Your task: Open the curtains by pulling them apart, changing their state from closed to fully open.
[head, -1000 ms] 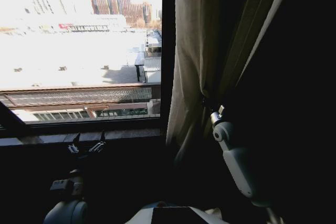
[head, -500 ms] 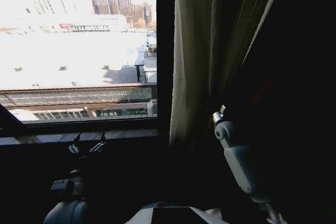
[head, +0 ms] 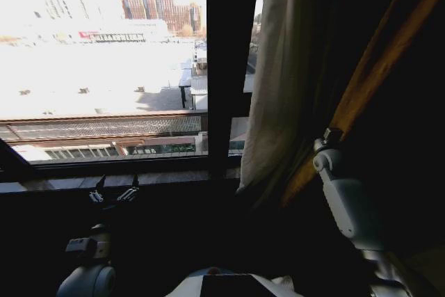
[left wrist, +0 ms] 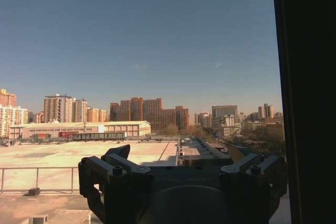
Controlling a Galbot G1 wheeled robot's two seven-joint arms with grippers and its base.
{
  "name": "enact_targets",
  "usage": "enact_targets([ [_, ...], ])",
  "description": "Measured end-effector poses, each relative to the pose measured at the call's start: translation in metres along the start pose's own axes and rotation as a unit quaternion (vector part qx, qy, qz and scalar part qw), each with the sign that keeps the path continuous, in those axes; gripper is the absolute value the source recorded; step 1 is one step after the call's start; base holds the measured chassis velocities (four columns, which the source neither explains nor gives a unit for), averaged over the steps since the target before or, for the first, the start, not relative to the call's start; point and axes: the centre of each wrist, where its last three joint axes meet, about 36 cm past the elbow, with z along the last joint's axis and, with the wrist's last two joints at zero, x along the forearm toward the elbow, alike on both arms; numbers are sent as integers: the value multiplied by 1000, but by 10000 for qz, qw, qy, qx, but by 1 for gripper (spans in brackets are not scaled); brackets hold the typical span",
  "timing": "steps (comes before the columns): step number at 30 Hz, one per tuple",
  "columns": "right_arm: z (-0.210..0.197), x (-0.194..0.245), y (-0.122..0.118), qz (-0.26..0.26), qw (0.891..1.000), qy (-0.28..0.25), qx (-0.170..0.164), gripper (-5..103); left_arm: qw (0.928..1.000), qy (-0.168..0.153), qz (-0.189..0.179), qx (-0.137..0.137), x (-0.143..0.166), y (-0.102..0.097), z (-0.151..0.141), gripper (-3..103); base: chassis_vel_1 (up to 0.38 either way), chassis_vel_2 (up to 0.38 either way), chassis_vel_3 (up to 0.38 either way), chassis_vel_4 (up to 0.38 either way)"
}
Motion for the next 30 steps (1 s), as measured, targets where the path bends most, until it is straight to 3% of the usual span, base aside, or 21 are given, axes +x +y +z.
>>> enact_targets([
  [17, 17, -31, -48, 1209, 9920, 325, 151, -3, 10000, -22, -56, 20, 2, 1, 3, 100, 0, 0, 0, 0],
  [18, 17, -31, -48, 1226, 9918, 318, 177, 2, 10000, -22, -60, 19, 2, 0, 3, 100, 0, 0, 0, 0],
  [20, 17, -29, -48, 1210, 9920, 305, 189, 2, 10000, -25, -60, 19, 2, 0, 3, 100, 0, 0, 0, 0],
  [24, 9, 0, -27, 445, 9987, 93, 234, 24, 10000, -42, -59, 23, 1, -1, 3, 100, 0, 0, 0, 0],
  [26, 8, 5, -23, 321, 9992, 65, 224, 24, 10000, -43, -59, 24, 1, -1, 3, 100, 0, 0, 0, 0],
  [28, 1, 39, 5, -423, 9989, -85, 169, 34, 10000, -32, -64, 25, 1, -1, 3, 100, 0, 0, 0, 0],
  [30, 1, 49, 13, -583, 9981, -99, 142, 40, 10000, -32, -67, 26, 1, -1, 2, 100, 0, 0, 0, 0],
])
